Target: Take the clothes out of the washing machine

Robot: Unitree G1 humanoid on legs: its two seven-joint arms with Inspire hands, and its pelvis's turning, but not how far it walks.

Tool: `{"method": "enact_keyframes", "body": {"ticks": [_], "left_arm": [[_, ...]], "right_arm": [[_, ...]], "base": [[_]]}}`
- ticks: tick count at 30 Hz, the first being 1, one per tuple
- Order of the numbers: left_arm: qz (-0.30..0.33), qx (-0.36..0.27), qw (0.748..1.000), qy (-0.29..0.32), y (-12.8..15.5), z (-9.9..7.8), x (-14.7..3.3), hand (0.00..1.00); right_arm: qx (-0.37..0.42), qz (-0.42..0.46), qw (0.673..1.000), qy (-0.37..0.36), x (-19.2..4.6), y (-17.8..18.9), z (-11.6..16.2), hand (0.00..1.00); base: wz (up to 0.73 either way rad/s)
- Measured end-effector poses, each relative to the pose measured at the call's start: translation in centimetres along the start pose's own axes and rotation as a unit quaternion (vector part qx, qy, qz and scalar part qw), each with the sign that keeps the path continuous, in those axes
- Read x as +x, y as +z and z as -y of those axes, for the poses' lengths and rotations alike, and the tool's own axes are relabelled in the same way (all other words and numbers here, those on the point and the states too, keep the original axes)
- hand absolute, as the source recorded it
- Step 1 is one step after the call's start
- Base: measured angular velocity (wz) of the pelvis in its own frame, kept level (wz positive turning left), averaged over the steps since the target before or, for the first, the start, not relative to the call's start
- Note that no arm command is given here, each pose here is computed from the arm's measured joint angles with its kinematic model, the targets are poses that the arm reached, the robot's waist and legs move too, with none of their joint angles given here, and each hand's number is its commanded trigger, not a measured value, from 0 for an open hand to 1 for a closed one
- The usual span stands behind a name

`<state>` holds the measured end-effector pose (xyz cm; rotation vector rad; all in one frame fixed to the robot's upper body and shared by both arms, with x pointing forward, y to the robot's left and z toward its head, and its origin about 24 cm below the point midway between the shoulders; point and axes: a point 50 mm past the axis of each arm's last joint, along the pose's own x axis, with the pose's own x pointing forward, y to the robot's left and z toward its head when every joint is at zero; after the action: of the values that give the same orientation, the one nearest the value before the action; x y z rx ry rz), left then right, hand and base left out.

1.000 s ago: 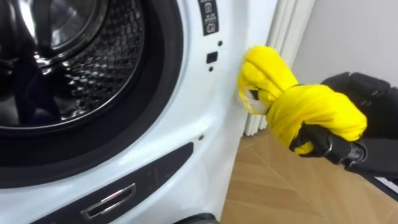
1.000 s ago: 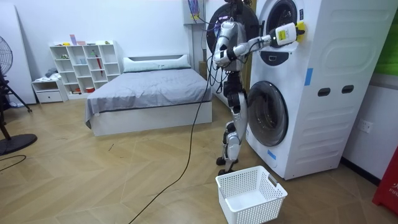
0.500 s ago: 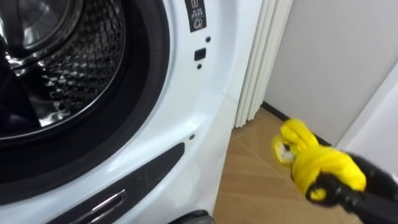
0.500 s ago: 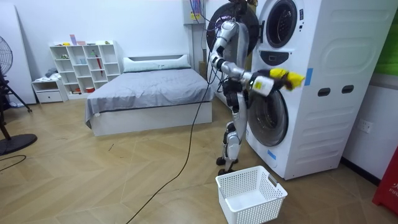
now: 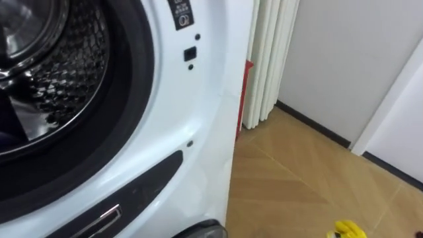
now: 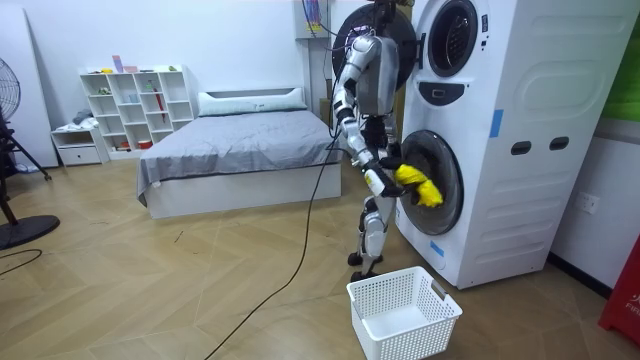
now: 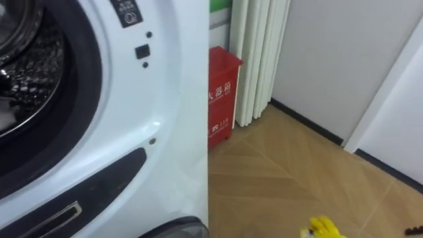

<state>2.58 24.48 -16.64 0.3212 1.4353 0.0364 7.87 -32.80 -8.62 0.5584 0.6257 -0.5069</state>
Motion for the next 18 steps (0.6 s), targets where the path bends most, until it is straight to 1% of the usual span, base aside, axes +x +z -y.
{"method": "enact_keyframes", "body": {"ticks": [4, 9, 14, 18], "left_arm": [[-0.002, 0.003, 1.0, -0.016, -0.4, 0.8, -0.1, 0.0], [0.0, -0.003, 1.0, -0.029, -0.6, 1.3, -0.2, 0.0], [0.009, 0.005, 0.999, -0.036, -0.3, 1.6, -0.2, 0.0], [0.01, -0.016, 0.999, -0.041, -0.2, 1.9, -0.2, 0.0]], "right_arm": [[0.012, -0.007, 0.999, -0.047, 0.0, -0.5, 1.3, 1.0], [0.024, 0.003, 0.995, -0.098, 0.8, 0.0, 1.8, 1.0], [0.028, 0.015, 0.99, -0.135, 1.5, 0.5, 1.5, 1.0], [0.041, 0.024, 0.986, -0.159, 1.9, 0.7, 1.4, 1.0]], "base": [[-0.03], [-0.15], [-0.07], [0.0]]}}
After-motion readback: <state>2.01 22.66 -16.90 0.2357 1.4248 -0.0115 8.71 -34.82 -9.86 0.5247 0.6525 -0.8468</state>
